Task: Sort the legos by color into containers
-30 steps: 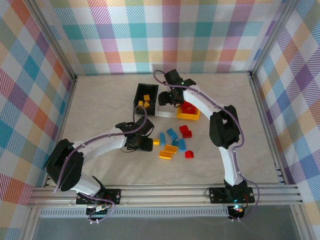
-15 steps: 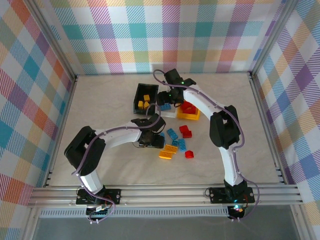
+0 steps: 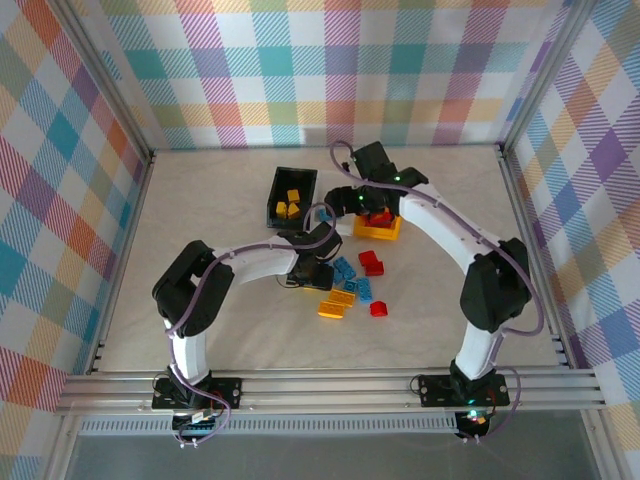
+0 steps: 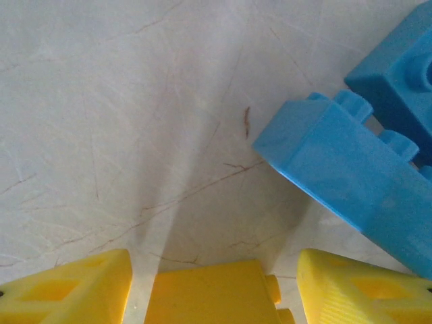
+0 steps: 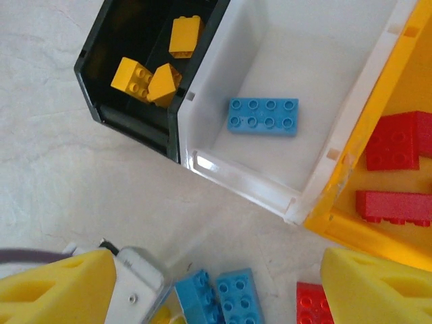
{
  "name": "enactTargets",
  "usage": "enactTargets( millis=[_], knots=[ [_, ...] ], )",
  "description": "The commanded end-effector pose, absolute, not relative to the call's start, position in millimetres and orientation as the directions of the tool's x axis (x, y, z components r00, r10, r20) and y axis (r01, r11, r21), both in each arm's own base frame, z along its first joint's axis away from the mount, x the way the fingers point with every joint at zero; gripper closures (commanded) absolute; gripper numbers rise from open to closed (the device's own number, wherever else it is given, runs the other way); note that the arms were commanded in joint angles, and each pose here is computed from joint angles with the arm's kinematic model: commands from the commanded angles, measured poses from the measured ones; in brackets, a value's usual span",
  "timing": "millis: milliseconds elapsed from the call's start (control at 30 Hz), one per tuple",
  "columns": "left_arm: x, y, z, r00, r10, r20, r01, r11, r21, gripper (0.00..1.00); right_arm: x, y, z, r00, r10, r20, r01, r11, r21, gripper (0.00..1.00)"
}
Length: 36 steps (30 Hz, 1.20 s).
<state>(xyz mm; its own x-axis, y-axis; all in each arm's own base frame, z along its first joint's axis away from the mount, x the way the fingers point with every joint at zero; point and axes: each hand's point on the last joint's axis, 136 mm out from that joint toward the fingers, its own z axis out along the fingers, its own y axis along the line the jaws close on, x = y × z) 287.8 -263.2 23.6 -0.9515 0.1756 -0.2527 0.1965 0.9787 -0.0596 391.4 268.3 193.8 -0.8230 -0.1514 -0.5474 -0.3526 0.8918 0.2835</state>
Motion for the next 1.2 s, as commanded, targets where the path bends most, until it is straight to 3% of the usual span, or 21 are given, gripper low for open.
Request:
enactTargets(
  millis=[0,133,233,367,633,800,933,1167],
  knots=[
    [286,-252,20,-0.956,0.189,-0.226,0.198,0.98,-0.016,0.36,382,261,201,-0.822,-0.127,-0.554,-0.342,0.889,0.304,0.2],
    [278,-252,14,-0.965,0.173,-0.195,0.183,0.982,-0.034,0.38,375,253,202,-0.819,-0.129,-0.558,-0.335,0.898,0.285,0.2],
    [277,-250,12,-0.965,0.172,-0.196,0.182,0.983,-0.032,0.49,372,252,199,-0.823,-0.124,-0.554,-0.33,0.899,0.289,0.2],
    [279,-250,18,-0.963,0.173,-0.205,0.182,0.983,-0.025,0.57,362,253,199,-0.827,-0.117,-0.55,-0.331,0.892,0.307,0.2],
    [289,-228,71,-0.947,0.165,-0.275,0.173,0.985,-0.005,0.58,301,232,200,-0.842,-0.126,-0.525,-0.333,0.887,0.321,0.2],
    [328,-201,118,-0.931,0.105,-0.35,0.122,0.992,-0.025,0.58,251,209,181,-0.872,-0.123,-0.475,-0.314,0.883,0.348,0.2],
    [378,-187,153,-0.909,0.056,-0.413,0.085,0.995,-0.052,0.57,212,196,147,-0.922,-0.153,-0.356,-0.279,0.9,0.335,0.2],
    [449,-186,164,-0.902,0.028,-0.431,0.059,0.996,-0.06,0.57,171,187,101,-0.962,-0.164,-0.22,-0.225,0.931,0.289,0.2]
  ],
)
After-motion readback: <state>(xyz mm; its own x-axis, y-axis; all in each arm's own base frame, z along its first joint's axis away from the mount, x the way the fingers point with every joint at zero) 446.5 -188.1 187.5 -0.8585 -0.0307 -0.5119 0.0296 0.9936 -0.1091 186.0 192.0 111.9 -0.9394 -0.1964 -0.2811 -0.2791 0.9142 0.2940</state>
